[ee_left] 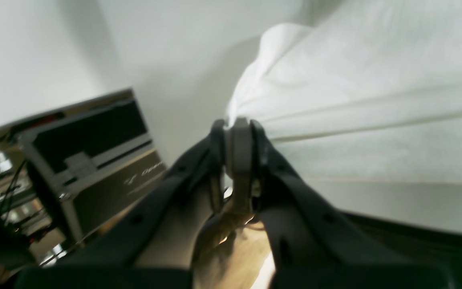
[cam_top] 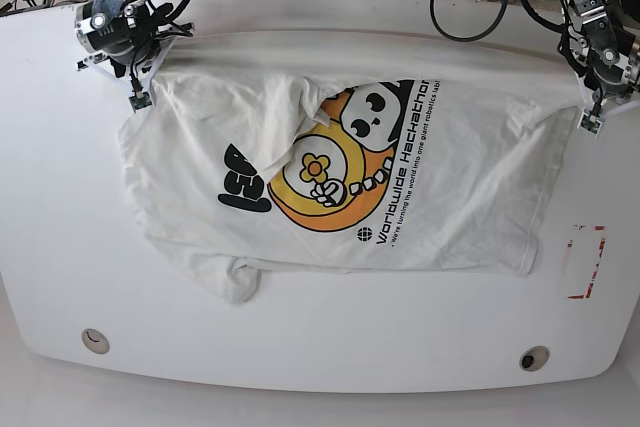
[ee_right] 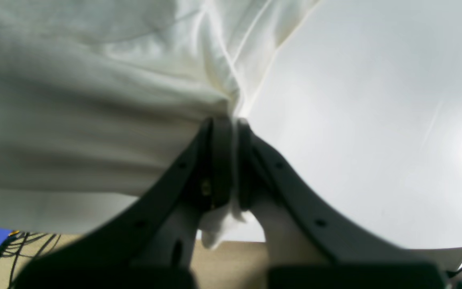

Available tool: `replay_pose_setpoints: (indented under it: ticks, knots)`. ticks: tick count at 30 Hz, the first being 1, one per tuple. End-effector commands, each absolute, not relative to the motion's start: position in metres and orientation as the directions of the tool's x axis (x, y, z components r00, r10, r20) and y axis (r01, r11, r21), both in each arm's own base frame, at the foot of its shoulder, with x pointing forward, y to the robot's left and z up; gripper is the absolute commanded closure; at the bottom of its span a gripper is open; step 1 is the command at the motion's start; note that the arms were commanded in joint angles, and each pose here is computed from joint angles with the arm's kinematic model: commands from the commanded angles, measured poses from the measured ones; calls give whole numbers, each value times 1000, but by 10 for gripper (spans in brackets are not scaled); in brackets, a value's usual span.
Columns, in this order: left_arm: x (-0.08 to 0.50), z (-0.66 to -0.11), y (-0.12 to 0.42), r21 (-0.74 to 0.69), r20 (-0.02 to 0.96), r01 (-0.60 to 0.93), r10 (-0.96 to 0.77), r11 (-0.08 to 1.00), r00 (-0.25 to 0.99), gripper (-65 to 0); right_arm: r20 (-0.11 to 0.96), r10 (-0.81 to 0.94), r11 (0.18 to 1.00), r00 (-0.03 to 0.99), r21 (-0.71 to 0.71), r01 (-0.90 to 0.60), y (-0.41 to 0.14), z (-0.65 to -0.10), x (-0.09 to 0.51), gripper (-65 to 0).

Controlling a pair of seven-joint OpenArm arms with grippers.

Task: Fold the T-shirt properly
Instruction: 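Lay the shirt flat by pulling both grippers back across the table, then open both grippers to release the shirt shoulders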

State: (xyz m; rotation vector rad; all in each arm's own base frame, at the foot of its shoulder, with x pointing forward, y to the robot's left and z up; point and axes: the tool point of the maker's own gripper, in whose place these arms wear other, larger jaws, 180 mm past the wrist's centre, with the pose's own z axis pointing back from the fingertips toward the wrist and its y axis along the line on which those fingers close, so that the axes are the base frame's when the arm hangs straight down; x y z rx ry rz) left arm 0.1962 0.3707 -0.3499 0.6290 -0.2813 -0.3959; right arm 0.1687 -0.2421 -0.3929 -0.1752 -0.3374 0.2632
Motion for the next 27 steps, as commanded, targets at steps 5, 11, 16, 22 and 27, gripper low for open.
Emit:
replay_pose_setpoints:
  ticks: [5, 11, 16, 22, 27]
  knots:
    - [196, -357, 386, 624, 100, 289, -442, 726, 891, 0, 266, 284, 945, 921, -239, -223, -251, -394, 156, -6]
    - [220, -354, 377, 628, 126, 301, -476, 717, 870, 0, 243, 281, 947, 928, -228, -227, -251, -400, 149, -6]
    - [232, -350, 377, 630, 151, 284, -472, 723, 868, 0, 241, 283, 947, 928, -223, -231, -250, -402, 145, -6]
    - [242, -351, 386, 626, 151, 278, -463, 728, 873, 0, 258, 289, 947, 922, -220, -235, -249, -403, 144, -6]
    - [252, -357, 388, 615, 131, 307, -478, 726, 868, 0, 270, 289, 949, 918, -210, -237, -246, -404, 143, -6]
